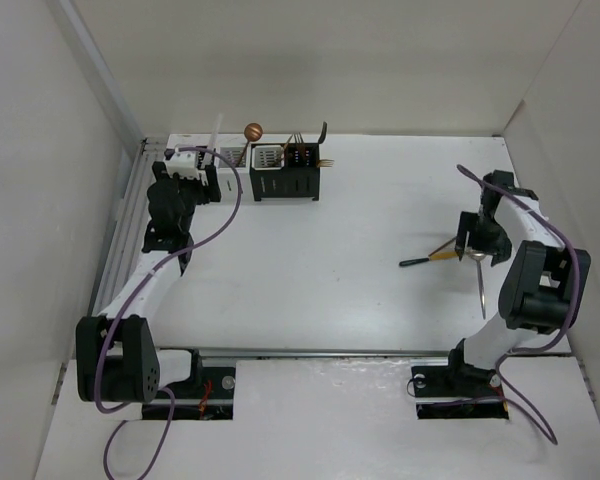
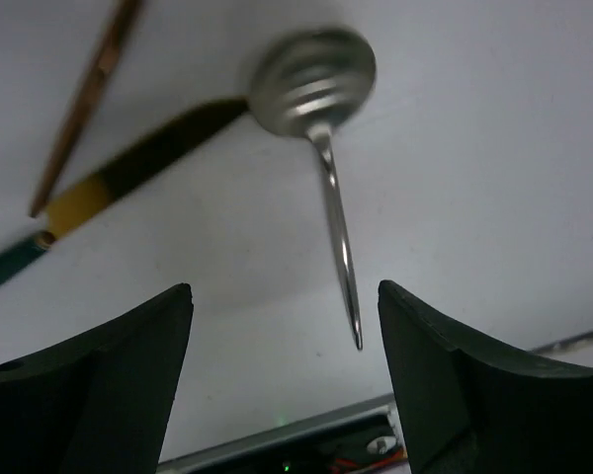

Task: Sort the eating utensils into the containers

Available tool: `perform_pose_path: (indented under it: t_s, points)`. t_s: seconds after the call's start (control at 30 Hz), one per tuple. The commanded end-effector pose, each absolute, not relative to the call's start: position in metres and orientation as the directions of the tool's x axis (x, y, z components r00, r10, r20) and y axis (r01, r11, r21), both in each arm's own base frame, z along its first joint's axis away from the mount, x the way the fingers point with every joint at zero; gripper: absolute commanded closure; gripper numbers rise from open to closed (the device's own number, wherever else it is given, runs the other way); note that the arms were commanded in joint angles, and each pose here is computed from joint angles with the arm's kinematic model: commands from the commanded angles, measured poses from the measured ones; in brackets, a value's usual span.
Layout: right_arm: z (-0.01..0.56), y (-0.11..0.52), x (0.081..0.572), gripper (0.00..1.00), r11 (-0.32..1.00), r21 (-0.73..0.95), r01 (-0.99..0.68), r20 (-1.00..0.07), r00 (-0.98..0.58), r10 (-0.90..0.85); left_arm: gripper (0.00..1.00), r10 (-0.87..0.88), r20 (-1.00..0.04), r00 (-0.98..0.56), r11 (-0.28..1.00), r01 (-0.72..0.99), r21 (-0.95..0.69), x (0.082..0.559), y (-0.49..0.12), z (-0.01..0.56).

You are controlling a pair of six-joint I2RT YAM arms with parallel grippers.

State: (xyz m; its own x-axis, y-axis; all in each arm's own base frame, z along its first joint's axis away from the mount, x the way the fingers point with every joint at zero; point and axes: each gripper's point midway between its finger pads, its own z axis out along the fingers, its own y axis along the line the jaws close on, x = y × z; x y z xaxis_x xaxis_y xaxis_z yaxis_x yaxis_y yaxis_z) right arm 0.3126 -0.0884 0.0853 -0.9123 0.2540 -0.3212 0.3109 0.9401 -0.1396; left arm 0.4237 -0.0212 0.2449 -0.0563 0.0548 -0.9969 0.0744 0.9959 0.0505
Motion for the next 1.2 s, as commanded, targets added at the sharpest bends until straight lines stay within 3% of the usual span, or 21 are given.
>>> perform_pose_path:
  t_s: [0.0,0.33,0.57,0.7,0.77,0.8,1.0,1.17]
  points:
    - [0.103,-0.109,0.294,0.22,0.919,-0.191,0.345,-0.313,-0.909,0.276,0.24,0.038,-0.999,0.04,0.998,0.038,0.039,0.427,-0.016,0.262]
    - [0.035,-0.115,0.281,0.37,0.949,-0.183,0.256,-0.009,-0.966,0.259,0.23,0.038,-0.998,0.051,0.999,-0.028,0.036,0.427,-0.001,0.256]
    - [0.02,-0.131,0.281,0.52,0.941,-0.183,0.285,0.015,-0.956,0.293,0.23,0.048,-0.998,0.04,0.997,-0.059,0.046,0.432,0.009,0.252]
    - [0.009,-0.13,0.285,0.77,0.946,-0.172,0.274,0.028,-0.959,0.283,0.23,0.048,-0.998,0.03,0.997,-0.067,0.046,0.436,0.011,0.249]
    - [0.007,-0.13,0.285,0.96,0.946,-0.171,0.274,0.027,-0.959,0.282,0.23,0.048,-0.998,0.051,0.997,-0.056,0.045,0.438,0.009,0.258]
    - [0.007,-0.133,0.287,1.0,0.943,-0.185,0.275,0.015,-0.959,0.283,0.23,0.048,-0.998,0.042,0.997,-0.056,0.046,0.438,0.009,0.256]
    - [0.034,-0.151,0.292,1.0,0.912,-0.277,0.303,-0.082,-0.953,0.292,0.23,0.059,-0.998,0.03,0.998,-0.027,0.058,0.44,0.004,0.261]
    - [0.122,-0.168,0.321,1.0,0.852,-0.292,0.435,-0.378,-0.87,0.315,0.23,0.059,-0.998,-0.003,0.997,0.058,0.059,0.438,-0.011,0.264]
